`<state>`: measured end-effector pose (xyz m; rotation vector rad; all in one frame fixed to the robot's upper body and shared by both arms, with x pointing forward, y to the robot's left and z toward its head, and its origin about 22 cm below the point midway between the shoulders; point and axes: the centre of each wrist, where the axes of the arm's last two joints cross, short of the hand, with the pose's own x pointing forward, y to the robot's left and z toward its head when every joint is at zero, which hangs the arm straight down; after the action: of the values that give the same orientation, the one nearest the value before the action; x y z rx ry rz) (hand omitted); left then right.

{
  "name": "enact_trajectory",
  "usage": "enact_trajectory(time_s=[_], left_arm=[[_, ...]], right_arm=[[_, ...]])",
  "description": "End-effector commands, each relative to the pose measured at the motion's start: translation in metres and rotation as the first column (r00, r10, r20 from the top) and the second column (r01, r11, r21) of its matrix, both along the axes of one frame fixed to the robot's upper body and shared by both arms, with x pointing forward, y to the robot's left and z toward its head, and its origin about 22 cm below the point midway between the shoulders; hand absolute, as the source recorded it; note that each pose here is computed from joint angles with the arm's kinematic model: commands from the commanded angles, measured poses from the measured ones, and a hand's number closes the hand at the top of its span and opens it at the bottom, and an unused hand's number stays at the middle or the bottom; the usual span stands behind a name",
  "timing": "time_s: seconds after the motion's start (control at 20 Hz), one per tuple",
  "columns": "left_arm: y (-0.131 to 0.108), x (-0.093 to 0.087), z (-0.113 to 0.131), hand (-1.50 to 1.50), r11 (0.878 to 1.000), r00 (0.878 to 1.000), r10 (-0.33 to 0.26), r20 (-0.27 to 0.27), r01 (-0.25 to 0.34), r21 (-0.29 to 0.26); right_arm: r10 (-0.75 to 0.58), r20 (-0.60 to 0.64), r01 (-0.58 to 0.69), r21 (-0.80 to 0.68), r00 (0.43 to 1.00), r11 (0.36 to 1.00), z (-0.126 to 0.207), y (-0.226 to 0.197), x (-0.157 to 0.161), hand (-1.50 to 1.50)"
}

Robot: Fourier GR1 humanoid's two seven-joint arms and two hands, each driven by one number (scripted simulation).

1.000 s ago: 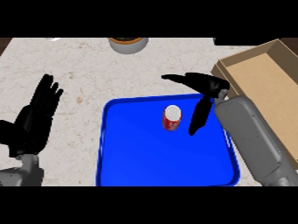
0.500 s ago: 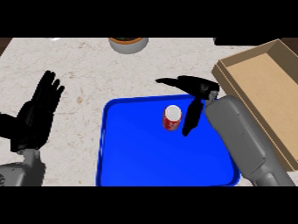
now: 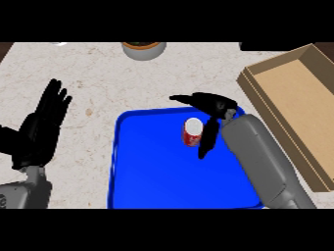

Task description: Pick the can from the tray and place it in the cardboard box

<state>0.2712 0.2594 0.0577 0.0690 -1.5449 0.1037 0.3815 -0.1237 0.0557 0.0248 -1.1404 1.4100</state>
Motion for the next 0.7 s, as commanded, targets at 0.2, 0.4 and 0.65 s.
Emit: enact_trajectory(time_s=[0.2,0.4,0.65], left_arm=[[-0.001,-0.006,-0.006,0.00,1.000,1.000,0.002,0.004,-0.002,0.000],[-0.007,-0.005,-0.004,0.00,1.000,1.000,-0.015,-0.008,0.015,-0.009],[-0.007,-0.003,0.013,0.00,1.000,1.000,0.010,-0.012,-0.010,-0.015]], right_arm=[[0.008,0.018,-0.008,0.002,1.000,1.000,-0.010,0.007,-0.010,-1.50],[0.021,0.018,-0.021,0.000,1.000,1.000,-0.016,-0.006,0.007,-1.50],[0.103,0.115,-0.103,-0.001,0.988,0.995,-0.021,-0.020,-0.012,1.50]])
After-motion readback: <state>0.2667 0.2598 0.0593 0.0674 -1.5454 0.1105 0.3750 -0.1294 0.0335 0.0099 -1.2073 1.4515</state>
